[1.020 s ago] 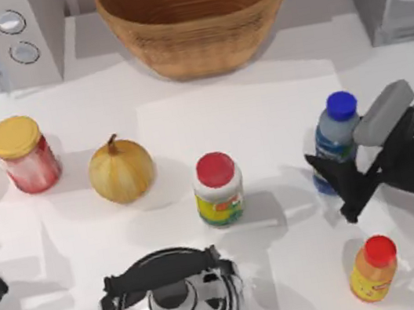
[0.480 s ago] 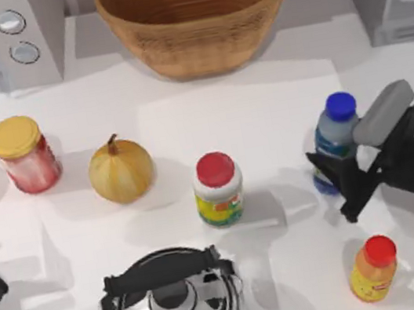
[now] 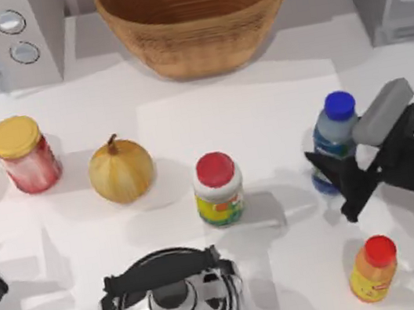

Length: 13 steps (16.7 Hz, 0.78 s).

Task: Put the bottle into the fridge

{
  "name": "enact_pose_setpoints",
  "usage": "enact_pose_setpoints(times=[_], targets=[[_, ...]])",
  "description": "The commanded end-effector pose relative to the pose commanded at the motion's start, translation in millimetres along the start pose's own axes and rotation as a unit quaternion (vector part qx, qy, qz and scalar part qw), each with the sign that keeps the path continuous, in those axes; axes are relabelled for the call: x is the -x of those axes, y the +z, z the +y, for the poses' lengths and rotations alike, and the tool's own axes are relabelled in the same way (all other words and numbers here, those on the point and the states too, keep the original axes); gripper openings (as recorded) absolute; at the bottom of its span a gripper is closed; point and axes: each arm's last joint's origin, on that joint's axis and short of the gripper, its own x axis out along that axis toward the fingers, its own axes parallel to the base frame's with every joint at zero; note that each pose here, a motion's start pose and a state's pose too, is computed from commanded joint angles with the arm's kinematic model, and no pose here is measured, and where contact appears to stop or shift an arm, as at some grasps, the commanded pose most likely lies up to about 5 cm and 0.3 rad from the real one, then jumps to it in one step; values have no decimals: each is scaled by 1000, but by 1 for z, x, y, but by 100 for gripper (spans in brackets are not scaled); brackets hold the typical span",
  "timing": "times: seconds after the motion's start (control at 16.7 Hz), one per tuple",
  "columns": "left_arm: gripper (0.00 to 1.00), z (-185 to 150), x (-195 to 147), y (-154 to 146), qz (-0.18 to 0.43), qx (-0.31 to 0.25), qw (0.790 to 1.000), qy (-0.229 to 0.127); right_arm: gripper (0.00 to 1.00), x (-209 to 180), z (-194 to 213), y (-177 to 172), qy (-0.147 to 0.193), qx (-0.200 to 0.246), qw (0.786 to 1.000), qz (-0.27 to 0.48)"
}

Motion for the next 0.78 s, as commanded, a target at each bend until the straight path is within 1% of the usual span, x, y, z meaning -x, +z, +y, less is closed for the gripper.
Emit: enact_pose_setpoints(times=[0.18,0.36,0.48,0.6,0.78], targets=[[100,0,0,0,0,0,1000,0,1,8,-13,18,11,31,999,-19],[100,0,0,0,0,0,1000,0,1,34,-38,28,-5,52,998,-23],[100,0,0,0,0,0,1000,0,1,54,-52,25,-21,49,999,-11],[100,0,0,0,0,0,1000,0,1,70,-62,18,-30,36,999,1],[100,0,0,0,0,0,1000,0,1,81,-69,16,-20,11,1000,6]])
